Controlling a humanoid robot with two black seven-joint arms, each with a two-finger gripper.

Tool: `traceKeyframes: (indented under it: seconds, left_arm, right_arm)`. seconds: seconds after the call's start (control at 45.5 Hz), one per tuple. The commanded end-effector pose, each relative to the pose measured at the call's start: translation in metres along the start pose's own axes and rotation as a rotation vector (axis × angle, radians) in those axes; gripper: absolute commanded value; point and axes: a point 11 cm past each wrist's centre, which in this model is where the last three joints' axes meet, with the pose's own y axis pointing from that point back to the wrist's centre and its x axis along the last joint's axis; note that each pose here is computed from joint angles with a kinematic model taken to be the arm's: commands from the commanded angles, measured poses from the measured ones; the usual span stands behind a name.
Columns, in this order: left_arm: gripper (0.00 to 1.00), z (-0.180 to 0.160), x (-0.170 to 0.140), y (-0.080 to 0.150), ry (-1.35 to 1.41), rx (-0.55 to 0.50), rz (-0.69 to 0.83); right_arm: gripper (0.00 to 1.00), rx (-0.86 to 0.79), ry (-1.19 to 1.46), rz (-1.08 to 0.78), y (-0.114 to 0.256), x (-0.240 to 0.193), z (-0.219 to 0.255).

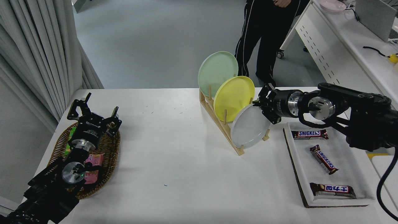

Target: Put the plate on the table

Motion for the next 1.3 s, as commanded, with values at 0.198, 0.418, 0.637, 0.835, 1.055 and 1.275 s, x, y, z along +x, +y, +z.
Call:
traceKeyframes:
  seconds: [0.198, 0.418, 0.637, 0.835, 1.055, 1.275]
  left_arm:
    - [1.00, 0.001, 0.000, 0.000, -0.001, -0.001, 0.000]
    - [1.00, 0.000, 0.000, 0.000, 0.000, 0.000, 0.000]
    - [1.00, 0.000, 0.000, 0.000, 0.000, 0.000, 0.000]
    - [1.00, 0.000, 0.000, 0.000, 0.000, 0.000, 0.000]
    - [1.00, 0.000, 0.000, 0.000, 0.000, 0.000, 0.000]
    - [1.00, 0.001, 0.000, 0.000, 0.000, -0.001, -0.001]
  right_arm:
    - [0.00, 0.024, -0.003, -0.011, 0.005, -0.001, -0.011]
    - [0.00, 0.074, -0.022, -0.071, 0.015, -0.014, -0.034]
    - [0.00, 0.145, -0.059, -0.108, 0.043, -0.015, -0.067]
    - [0.00, 0.198, -0.124, -0.150, 0.071, -0.019, -0.097]
    - [0.00, 0.216, -0.216, -0.208, 0.095, -0.029, -0.113]
    - [0.00, 0.174, -0.332, -0.232, 0.100, -0.050, -0.105]
